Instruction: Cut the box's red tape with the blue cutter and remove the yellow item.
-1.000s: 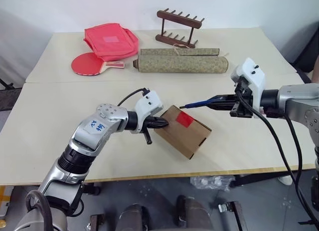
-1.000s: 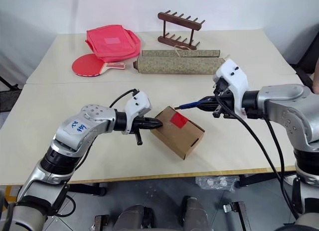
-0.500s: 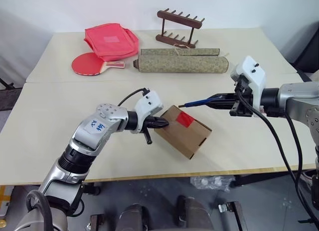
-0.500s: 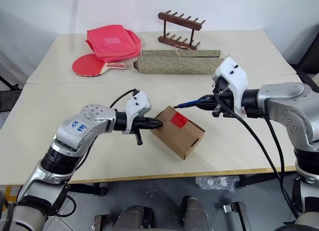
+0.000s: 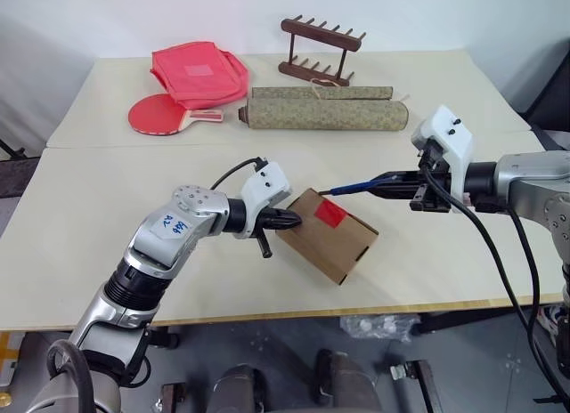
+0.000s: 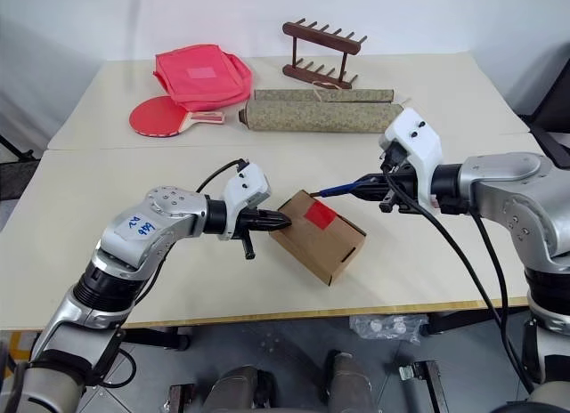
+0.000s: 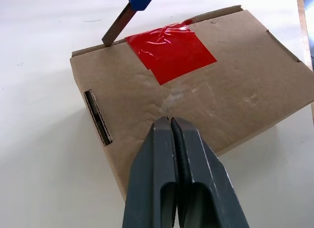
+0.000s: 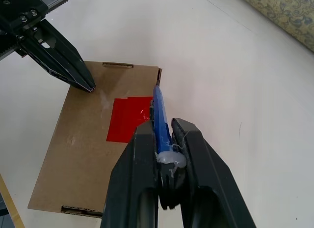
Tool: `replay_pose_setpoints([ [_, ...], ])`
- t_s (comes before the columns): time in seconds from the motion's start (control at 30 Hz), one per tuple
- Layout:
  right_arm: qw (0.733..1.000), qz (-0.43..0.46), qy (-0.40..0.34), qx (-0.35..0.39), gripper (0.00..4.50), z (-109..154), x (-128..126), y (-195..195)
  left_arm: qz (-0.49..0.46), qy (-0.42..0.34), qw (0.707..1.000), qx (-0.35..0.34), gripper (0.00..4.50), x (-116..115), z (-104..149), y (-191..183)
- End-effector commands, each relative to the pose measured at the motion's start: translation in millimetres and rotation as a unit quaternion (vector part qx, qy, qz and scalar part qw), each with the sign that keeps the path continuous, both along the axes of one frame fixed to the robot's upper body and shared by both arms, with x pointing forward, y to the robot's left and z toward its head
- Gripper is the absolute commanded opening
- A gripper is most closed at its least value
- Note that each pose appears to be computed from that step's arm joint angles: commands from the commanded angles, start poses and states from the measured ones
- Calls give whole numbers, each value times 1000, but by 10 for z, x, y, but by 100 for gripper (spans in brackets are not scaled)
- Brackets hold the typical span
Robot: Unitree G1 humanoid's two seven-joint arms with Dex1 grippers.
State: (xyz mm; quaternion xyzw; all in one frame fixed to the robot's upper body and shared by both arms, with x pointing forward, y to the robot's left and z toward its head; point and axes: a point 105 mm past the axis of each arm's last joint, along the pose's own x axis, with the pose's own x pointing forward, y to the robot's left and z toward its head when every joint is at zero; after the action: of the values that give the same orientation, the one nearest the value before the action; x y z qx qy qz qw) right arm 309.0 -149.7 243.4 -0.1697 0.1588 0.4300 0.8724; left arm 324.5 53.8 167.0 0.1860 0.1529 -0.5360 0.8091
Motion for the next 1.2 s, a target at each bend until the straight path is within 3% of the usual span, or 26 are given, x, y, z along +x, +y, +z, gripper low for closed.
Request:
replay_pose_setpoints([
  [0.03,1000,-7,-22,-3,16,81,-6,-40,9,14,1000,18,6,5,-107,30],
  [0.6,999,2,-11,-32,16,85,-56,-43,10,14,1000,17,6,-9,-117,37],
  [0.9,996,14,53,-65,16,-68,-162,-12,11,16,1000,16,6,-29,-144,20],
  [1.2,993,-29,89,-74,16,-76,-31,-37,17,14,1000,16,6,-12,-156,7],
])
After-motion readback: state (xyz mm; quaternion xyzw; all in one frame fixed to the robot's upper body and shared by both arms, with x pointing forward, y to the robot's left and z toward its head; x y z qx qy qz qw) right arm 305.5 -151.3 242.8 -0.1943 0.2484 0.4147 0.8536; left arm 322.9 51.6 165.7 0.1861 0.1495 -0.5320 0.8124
